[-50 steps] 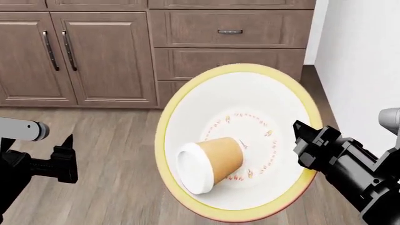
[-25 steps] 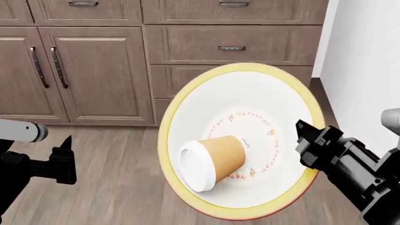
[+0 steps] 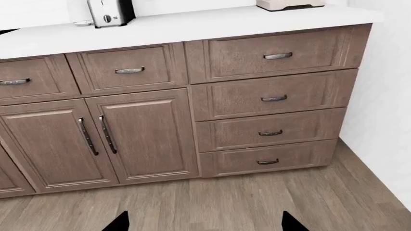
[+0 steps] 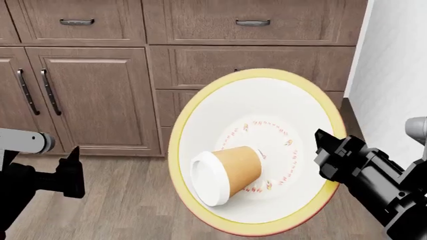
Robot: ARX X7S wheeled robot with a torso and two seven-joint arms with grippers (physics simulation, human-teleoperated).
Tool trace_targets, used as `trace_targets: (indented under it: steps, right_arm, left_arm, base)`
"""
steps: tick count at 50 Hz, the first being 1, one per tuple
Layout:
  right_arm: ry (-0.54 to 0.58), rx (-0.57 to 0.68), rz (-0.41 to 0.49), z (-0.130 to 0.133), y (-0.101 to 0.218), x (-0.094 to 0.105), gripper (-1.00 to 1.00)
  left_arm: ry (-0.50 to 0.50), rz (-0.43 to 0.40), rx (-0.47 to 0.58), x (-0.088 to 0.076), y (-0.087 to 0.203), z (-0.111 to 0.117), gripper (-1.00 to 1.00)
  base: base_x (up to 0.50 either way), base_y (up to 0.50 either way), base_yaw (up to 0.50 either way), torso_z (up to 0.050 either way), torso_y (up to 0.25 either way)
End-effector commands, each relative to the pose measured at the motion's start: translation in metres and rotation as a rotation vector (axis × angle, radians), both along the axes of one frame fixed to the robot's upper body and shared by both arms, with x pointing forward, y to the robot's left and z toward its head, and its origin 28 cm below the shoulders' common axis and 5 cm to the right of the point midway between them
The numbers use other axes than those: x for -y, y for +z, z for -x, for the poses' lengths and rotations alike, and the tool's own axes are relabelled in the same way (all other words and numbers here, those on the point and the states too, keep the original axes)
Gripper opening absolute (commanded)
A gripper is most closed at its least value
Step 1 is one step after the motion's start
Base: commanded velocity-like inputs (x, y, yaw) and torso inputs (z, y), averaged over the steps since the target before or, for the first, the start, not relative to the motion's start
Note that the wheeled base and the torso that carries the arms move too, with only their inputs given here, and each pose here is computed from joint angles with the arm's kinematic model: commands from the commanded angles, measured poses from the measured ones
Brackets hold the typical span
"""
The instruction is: Place the cup inside the bowl on the dining table and move the bowl to any counter.
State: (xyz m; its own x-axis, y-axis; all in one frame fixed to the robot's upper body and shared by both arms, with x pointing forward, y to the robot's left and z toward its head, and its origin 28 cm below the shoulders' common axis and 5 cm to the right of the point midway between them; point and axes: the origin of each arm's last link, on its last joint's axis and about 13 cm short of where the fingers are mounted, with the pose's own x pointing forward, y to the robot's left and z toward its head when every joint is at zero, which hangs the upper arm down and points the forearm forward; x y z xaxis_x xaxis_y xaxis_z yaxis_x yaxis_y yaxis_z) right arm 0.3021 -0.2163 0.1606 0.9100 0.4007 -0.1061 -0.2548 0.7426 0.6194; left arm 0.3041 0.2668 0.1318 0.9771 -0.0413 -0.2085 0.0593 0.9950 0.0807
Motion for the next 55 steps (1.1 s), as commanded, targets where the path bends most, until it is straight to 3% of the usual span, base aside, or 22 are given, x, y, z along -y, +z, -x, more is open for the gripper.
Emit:
trace_targets:
  steps: [1,22,55]
  right_arm:
    - [0.013,0.027,-0.024,0.0001,0.003,-0.0002,-1.0]
    - [0.011,0.025,-0.022,0.0005,0.0031,0.0001,-1.0]
    - [0.011,0.035,-0.022,-0.0002,0.0035,0.0001,-1.0]
  left_arm:
    - [0.001,0.0,0.001,0.0018,-0.0001,-0.0009,1.0]
    - [0.004,0.005,0.006,-0.005,0.0017,0.0014,1.0]
    - [0.002,0.005,0.004,-0.0005,-0.0009,0.0003,1.0]
  base:
    - [0.5,0.02,0.0,0.0,0.0]
    - [0.5,0.02,0.0,0.0,0.001]
    - [0.5,0.02,0.0,0.0,0.002]
